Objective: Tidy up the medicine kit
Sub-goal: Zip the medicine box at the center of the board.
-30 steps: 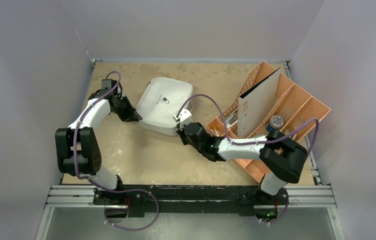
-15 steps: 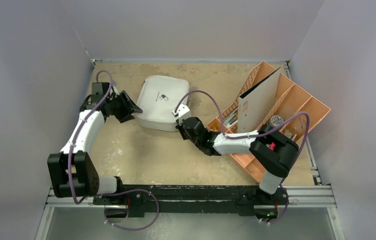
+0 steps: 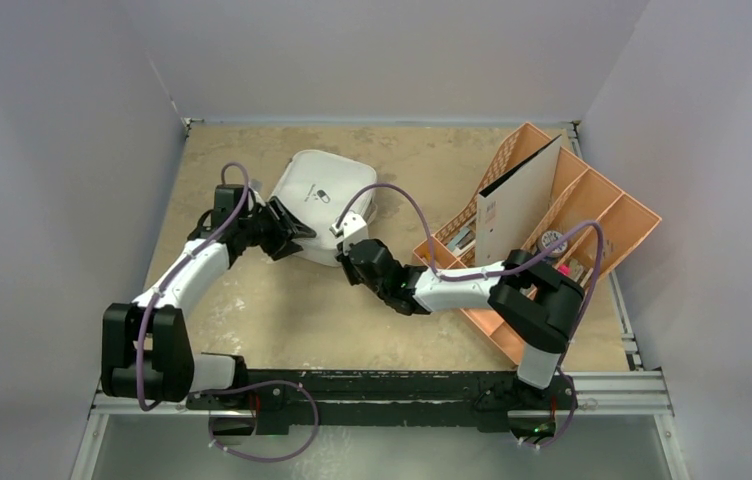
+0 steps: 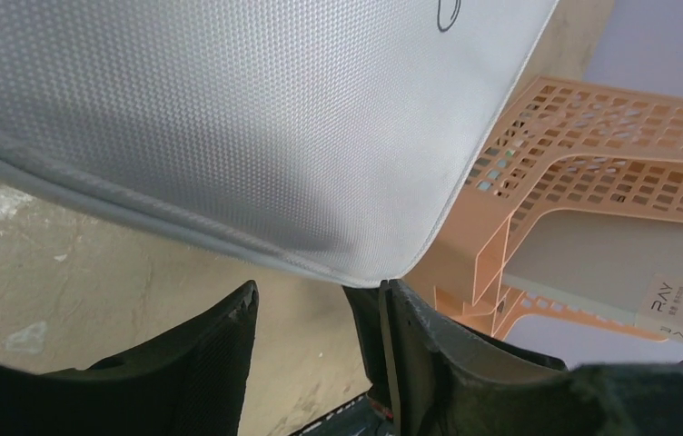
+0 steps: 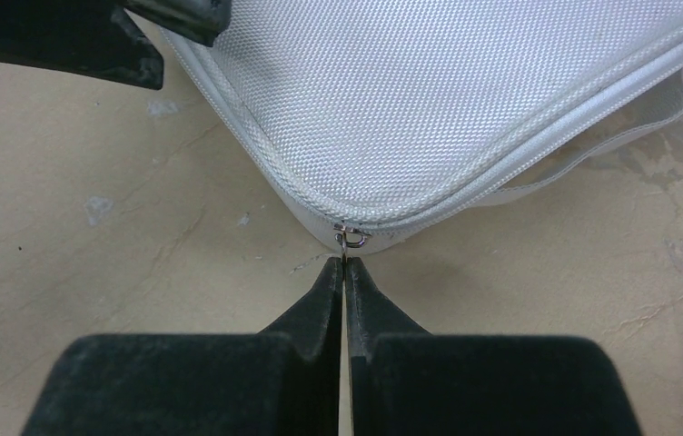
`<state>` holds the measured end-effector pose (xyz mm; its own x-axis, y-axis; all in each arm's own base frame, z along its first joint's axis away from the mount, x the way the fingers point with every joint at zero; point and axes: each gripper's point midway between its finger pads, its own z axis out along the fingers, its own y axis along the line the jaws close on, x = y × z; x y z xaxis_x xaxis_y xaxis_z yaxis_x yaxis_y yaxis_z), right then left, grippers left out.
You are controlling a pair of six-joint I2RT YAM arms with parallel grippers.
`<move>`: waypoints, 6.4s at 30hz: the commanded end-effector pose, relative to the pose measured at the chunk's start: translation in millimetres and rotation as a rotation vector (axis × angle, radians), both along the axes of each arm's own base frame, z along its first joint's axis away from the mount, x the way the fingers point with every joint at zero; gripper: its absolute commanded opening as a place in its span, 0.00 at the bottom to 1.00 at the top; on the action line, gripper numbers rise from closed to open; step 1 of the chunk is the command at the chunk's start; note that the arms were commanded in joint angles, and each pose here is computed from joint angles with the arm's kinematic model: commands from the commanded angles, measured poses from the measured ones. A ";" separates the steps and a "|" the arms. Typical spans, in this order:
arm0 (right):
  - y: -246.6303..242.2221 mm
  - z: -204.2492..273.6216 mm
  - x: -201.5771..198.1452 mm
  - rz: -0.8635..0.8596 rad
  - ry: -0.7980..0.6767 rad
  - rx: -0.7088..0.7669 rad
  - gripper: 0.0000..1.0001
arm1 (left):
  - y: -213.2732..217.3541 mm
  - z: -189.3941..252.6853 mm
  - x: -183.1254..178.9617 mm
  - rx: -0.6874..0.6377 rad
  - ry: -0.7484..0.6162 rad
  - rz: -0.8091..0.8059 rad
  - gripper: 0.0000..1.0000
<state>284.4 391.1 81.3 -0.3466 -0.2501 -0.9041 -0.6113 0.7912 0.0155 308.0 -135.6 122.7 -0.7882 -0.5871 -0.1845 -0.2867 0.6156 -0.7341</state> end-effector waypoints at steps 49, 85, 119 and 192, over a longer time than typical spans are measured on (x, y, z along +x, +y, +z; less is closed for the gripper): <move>8.9 32.3 1.8 0.033 -0.068 0.062 0.00 | 11.3 -38.8 26.0 0.072 0.064 0.134 0.00; -25.7 -2.7 -5.2 -0.092 -0.003 -0.122 0.00 | 24.4 -35.4 17.9 0.194 0.051 0.182 0.00; 17.4 48.8 -18.7 0.205 -0.022 0.120 0.32 | -8.6 21.0 17.2 -0.013 -0.027 0.095 0.37; -26.8 17.7 29.3 -0.300 -0.198 0.006 0.00 | 46.0 -46.9 31.7 0.275 0.052 0.051 0.00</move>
